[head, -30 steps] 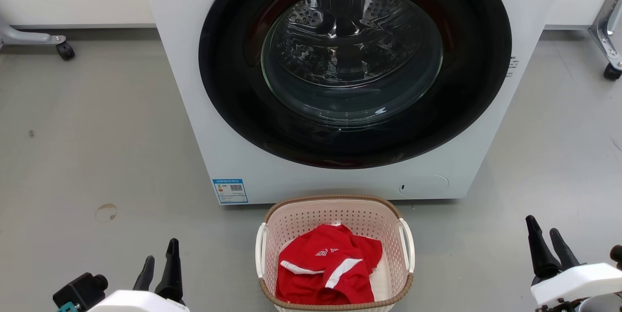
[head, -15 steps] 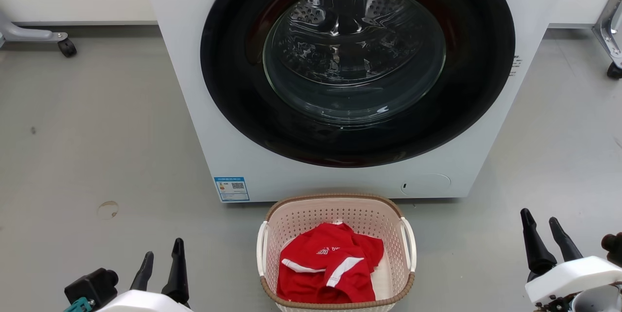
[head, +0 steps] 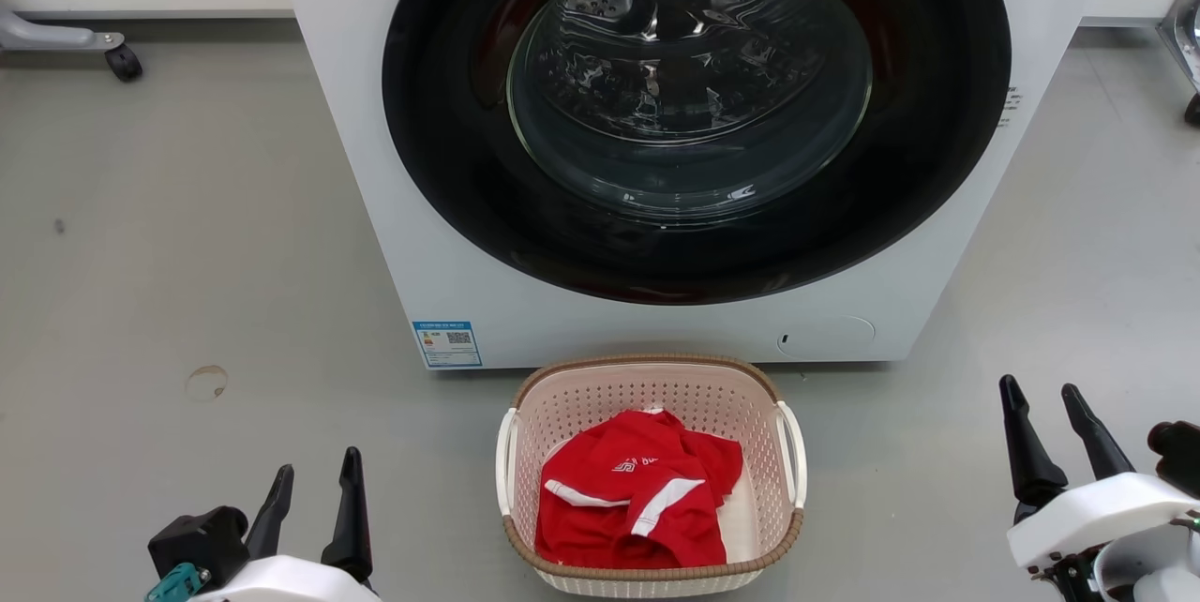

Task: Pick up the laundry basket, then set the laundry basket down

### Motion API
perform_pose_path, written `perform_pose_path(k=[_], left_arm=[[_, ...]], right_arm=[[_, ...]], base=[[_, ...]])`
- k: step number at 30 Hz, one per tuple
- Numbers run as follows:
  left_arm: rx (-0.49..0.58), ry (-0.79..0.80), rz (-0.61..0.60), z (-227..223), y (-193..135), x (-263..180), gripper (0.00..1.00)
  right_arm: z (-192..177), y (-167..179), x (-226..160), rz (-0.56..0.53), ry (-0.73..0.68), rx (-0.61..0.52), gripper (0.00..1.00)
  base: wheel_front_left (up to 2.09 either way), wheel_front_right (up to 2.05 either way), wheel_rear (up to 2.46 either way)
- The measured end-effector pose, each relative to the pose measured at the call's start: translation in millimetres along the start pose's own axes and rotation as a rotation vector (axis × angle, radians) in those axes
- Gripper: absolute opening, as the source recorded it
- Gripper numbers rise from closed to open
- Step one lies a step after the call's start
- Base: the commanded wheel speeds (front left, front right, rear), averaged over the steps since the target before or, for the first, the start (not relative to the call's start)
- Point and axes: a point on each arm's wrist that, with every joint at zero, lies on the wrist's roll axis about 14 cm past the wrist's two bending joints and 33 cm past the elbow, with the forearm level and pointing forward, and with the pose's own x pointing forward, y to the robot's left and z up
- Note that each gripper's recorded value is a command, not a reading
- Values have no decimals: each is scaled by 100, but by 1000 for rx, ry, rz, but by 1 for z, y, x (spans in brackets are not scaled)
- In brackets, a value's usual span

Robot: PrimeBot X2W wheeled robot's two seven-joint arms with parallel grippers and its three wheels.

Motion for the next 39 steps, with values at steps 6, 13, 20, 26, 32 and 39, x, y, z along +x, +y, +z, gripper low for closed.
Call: perform_pose_path(k=[6, 13, 20, 26, 32, 39], left_arm=[[70, -18, -12, 2, -4, 2, 100], [153, -52, -25, 7, -7, 4, 100], [229, -86, -58, 10, -17, 6, 100], [307, -120, -67, 14, -19, 5, 100], [376, -128, -87, 15, -21, 2, 100], [389, -76, -95, 10, -19, -3, 100]], right_arm=[[-5, 3, 2, 17, 13, -64, 100], [-8, 5, 4, 32, 19, -142, 100], [-6, 14, 10, 71, 9, -222, 100], [-7, 19, 9, 94, -2, -281, 100], [-6, 23, 10, 115, -9, -335, 100], [0, 25, 5, 114, -26, -341, 100]], base=[[0, 0, 0], [0, 0, 0], [0, 0, 0], [0, 0, 0], [0, 0, 0], [0, 0, 0]])
